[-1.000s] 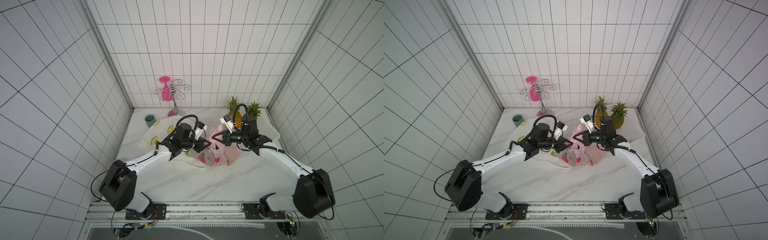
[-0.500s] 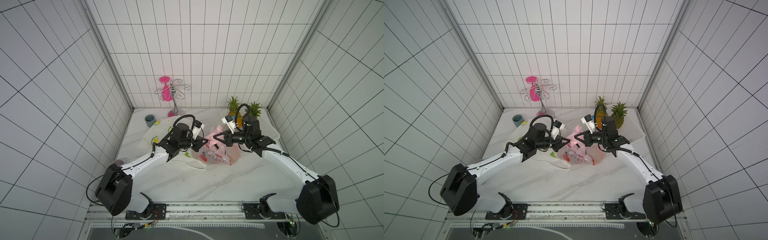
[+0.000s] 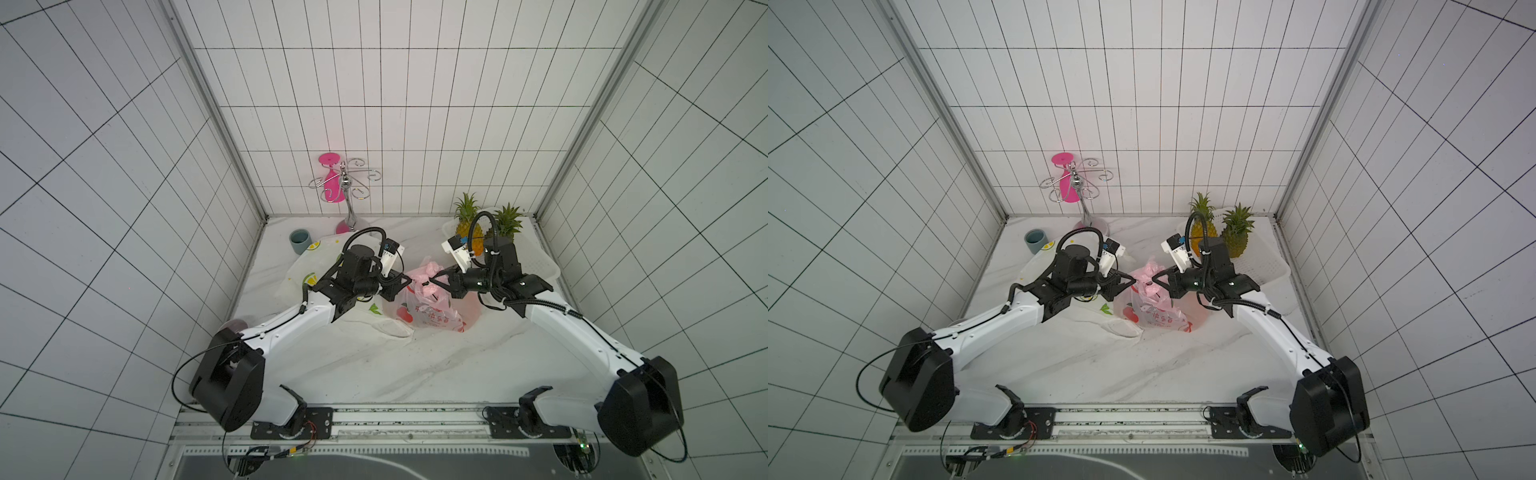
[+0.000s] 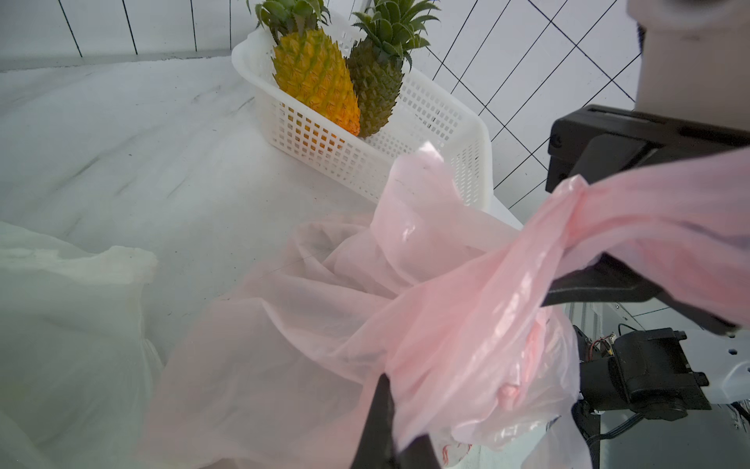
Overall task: Place the pineapple into a plastic bag & tie a knot
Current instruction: Cross the plastic bag at the center of the board.
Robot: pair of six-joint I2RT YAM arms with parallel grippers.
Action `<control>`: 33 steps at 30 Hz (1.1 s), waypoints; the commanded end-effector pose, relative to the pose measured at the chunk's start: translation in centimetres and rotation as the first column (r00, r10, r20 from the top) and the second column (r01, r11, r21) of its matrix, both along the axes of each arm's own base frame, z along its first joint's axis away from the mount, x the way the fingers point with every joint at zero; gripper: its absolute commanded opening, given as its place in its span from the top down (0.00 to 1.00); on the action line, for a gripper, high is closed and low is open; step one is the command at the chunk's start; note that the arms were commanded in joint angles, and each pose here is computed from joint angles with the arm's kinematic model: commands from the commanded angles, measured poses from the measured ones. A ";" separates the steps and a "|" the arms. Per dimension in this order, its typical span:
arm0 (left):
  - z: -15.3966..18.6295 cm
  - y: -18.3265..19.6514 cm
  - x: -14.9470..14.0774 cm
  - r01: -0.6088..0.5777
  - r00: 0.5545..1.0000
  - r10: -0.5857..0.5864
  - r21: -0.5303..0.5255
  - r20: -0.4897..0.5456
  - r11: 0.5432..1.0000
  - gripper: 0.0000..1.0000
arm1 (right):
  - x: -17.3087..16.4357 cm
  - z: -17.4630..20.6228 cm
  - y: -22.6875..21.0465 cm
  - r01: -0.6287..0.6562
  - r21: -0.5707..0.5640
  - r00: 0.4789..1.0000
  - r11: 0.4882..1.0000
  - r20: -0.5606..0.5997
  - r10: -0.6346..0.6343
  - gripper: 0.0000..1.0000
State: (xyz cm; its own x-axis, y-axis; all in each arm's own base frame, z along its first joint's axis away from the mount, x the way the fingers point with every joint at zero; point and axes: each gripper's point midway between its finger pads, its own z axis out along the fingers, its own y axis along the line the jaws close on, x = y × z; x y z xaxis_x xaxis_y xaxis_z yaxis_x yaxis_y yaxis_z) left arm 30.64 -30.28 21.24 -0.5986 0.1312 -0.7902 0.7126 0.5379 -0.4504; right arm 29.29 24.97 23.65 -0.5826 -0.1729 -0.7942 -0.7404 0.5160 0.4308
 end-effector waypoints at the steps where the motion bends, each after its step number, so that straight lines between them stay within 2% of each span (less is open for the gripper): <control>1: 2.9 -0.1 0.0 0.011 0.998 -0.008 -0.047 0.054 0.999 1.00 | 0.4 -1.1 0.0 0.024 -0.073 1.000 0.997 0.009 -0.023 1.00; 6: 3.5 -1.0 -1.5 0.077 0.996 -0.074 -0.045 0.052 0.996 1.00 | 2.8 -0.4 -1.1 0.191 -0.102 0.979 0.976 0.091 -0.182 1.00; 9: 4.0 -1.8 -3.2 0.143 0.989 -0.141 -0.039 0.053 0.989 1.00 | 4.6 1.3 -2.3 0.314 -0.086 0.938 0.946 0.181 -0.295 1.00; 13: 4.6 -2.2 -4.3 0.170 0.984 -0.168 -0.030 0.062 0.985 1.00 | 6.5 3.1 -3.7 0.440 -0.123 0.870 0.889 0.302 -0.389 1.00; 16: 5.0 -1.9 -4.2 0.153 0.985 -0.151 -0.027 0.078 0.988 1.00 | 7.8 3.5 -5.1 0.534 -0.194 0.818 0.823 0.365 -0.445 1.00; 18: 5.5 -2.0 -4.3 0.159 0.984 -0.155 -0.041 0.083 0.986 1.00 | 8.4 4.0 -6.0 0.591 -0.198 0.777 0.782 0.399 -0.486 1.00; 20: 6.0 -2.5 -4.8 0.186 0.981 -0.180 -0.068 0.077 0.980 1.00 | 8.8 4.7 -6.6 0.642 -0.156 0.728 0.751 0.431 -0.533 1.00; 22: 6.3 -3.1 -5.6 0.215 0.975 -0.209 -0.088 0.076 0.973 1.00 | 8.8 5.6 -6.7 0.667 -0.089 0.688 0.740 0.453 -0.567 1.00; 25: 6.6 -4.7 -7.4 0.276 0.960 -0.269 -0.110 0.074 0.955 1.00 | 8.7 7.5 -6.7 0.687 0.061 0.617 0.724 0.478 -0.625 1.00; 29: 6.9 -7.2 -9.6 0.348 0.937 -0.340 -0.141 0.075 0.927 1.00 | 8.7 9.9 -6.7 0.676 0.265 0.539 0.687 0.458 -0.707 1.00; 31: 7.3 -8.0 -10.3 0.367 0.930 -0.359 -0.165 0.081 0.915 1.00 | 8.5 10.7 -6.7 0.654 0.345 0.521 0.673 0.440 -0.732 1.00; 33: 7.9 -8.5 -10.8 0.386 0.922 -0.376 -0.196 0.090 0.901 1.00 | 7.9 11.4 -5.8 0.589 0.413 0.544 0.695 0.433 -0.719 1.00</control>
State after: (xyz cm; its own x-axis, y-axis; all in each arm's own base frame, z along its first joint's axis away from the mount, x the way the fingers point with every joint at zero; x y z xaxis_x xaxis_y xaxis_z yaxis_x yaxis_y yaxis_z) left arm 26.25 -36.08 26.95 -0.4959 0.1156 -0.8607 0.8176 0.3962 -0.4178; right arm 35.43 22.97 28.46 -0.2225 0.0224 -0.9747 -0.4835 0.8656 0.1303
